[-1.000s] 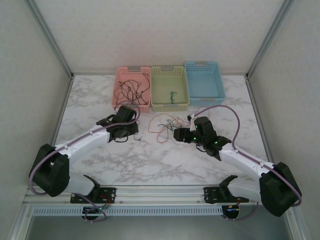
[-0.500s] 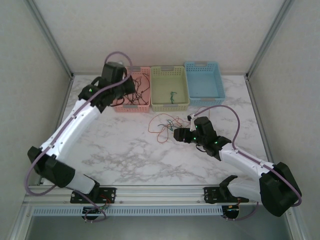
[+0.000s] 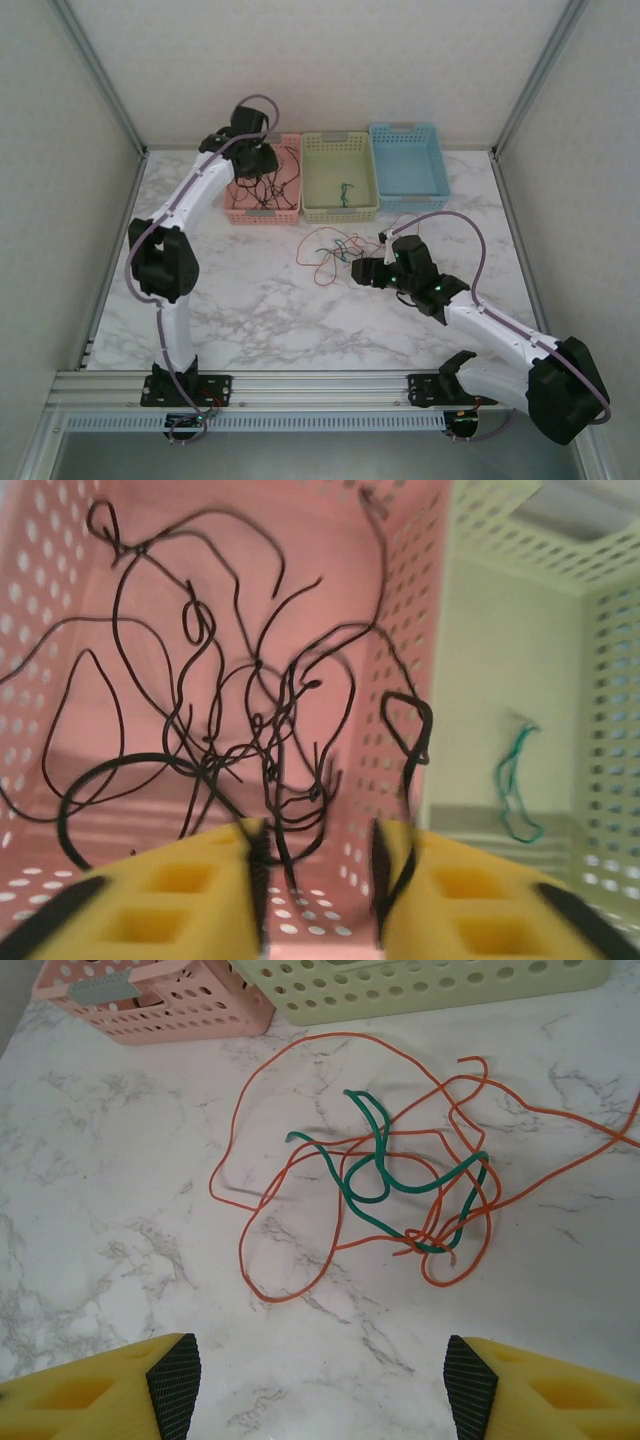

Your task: Untangle the cables

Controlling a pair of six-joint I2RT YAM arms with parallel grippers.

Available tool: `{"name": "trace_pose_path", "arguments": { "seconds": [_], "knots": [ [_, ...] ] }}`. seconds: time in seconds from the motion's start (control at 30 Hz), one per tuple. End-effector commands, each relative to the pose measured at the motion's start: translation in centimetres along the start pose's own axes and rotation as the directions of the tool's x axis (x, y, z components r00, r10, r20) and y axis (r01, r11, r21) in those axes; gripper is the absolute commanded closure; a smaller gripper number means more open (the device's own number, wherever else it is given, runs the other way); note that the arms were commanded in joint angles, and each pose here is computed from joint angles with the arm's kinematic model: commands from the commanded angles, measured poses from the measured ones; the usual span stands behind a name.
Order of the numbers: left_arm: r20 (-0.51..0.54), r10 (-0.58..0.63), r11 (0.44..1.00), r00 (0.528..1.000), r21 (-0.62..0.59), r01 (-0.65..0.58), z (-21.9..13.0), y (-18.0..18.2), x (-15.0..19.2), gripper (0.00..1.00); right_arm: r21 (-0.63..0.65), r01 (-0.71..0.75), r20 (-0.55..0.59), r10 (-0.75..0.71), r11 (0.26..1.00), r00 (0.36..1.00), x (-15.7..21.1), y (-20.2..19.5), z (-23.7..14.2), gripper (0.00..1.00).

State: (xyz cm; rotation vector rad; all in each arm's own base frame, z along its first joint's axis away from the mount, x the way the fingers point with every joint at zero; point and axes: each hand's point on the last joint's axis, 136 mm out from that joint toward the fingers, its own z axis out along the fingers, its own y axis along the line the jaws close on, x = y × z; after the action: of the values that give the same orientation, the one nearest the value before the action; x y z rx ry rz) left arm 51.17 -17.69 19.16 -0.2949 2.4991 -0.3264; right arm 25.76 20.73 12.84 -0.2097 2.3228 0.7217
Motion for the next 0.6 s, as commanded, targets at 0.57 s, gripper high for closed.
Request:
{"name": "trace_pose_path", "arguments": {
  "seconds": [0.57],
  "knots": [
    [0.014,-0.028,0.938,1.0,0.347,0.021,-15.7,-0.3,8.8,0.32,0.17,-0.021,-0.018,0.025,0.985,1.0,-1.6,-2.7,-0.4,0.31]
  ]
}}
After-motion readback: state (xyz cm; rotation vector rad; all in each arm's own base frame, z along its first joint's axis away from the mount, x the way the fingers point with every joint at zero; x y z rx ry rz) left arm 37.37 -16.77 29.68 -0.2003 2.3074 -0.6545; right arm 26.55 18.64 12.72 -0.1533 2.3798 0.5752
